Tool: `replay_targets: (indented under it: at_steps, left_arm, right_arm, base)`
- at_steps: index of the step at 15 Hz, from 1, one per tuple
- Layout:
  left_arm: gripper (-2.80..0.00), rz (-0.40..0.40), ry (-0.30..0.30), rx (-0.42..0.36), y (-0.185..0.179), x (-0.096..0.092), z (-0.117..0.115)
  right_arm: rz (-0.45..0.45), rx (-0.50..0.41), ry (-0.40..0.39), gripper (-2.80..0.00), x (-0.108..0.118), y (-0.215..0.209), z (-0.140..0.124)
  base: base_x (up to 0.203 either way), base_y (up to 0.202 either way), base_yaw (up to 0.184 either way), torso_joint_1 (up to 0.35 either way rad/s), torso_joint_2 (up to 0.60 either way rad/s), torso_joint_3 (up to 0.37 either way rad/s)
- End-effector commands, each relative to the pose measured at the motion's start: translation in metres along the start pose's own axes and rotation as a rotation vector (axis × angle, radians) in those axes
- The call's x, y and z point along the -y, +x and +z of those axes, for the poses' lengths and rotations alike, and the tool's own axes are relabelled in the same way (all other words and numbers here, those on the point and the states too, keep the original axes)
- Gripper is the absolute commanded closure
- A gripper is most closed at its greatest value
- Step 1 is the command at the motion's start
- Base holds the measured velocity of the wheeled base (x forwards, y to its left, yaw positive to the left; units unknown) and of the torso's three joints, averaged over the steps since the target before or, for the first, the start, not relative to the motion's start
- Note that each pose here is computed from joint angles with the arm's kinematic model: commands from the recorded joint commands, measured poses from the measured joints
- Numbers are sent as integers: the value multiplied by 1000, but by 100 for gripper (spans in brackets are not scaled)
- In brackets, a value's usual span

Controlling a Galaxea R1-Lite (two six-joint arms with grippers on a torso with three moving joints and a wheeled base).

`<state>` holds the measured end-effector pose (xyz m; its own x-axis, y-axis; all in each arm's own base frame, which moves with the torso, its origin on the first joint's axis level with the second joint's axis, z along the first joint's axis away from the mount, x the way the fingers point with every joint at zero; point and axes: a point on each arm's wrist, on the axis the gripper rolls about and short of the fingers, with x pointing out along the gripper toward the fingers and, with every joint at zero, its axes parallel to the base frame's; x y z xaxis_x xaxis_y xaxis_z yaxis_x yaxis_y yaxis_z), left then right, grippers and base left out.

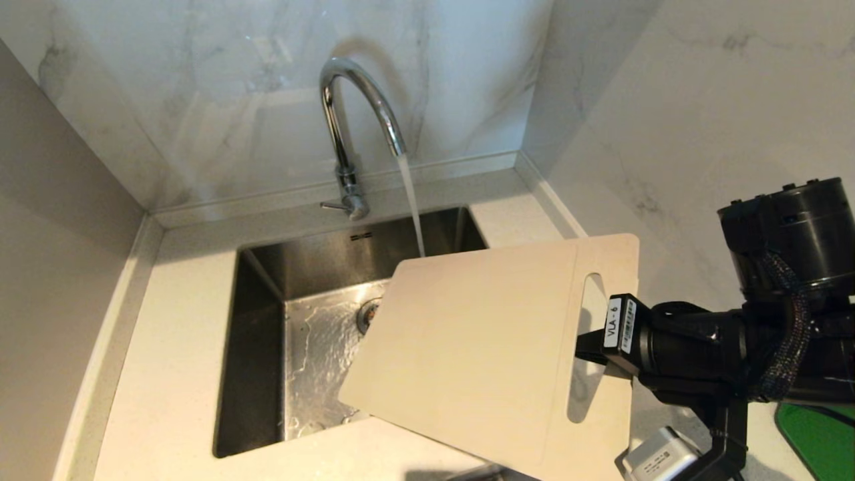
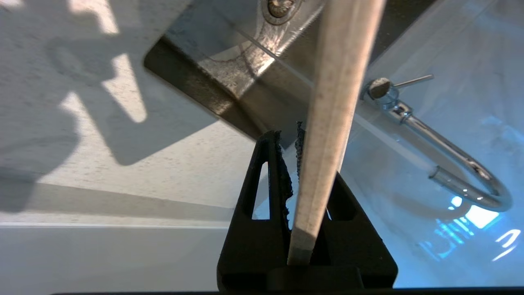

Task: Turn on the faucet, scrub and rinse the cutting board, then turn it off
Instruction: Pick up the cutting board, then scrub the cutting board underwater

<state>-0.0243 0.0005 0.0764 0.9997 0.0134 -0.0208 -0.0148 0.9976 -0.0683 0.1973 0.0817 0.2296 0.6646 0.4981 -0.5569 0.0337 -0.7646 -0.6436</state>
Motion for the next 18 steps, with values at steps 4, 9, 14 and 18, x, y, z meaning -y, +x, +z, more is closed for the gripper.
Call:
replay_targets:
  at_steps: [4,9,14,18]
  left_arm:
    - [0,0,0,-1,0,0,0]
    - [0,0,-2,-1,0,0,0]
    - [0,0,0,-1,0,0,0]
    - [0,0,0,-1,0,0,0]
  right_arm:
    - [-27,50,-39,0,4,17,-11]
    - [-40,142,-45,0,8,37,-25]
    - [-45,207,-53,0,6,42,-36]
    - [-81,237,-102,0,1,51,-43]
  base:
    - [0,0,0,0,0,0]
    - [0,0,0,0,0,0]
    - [0,0,0,0,0,0]
    - [0,0,0,0,0,0]
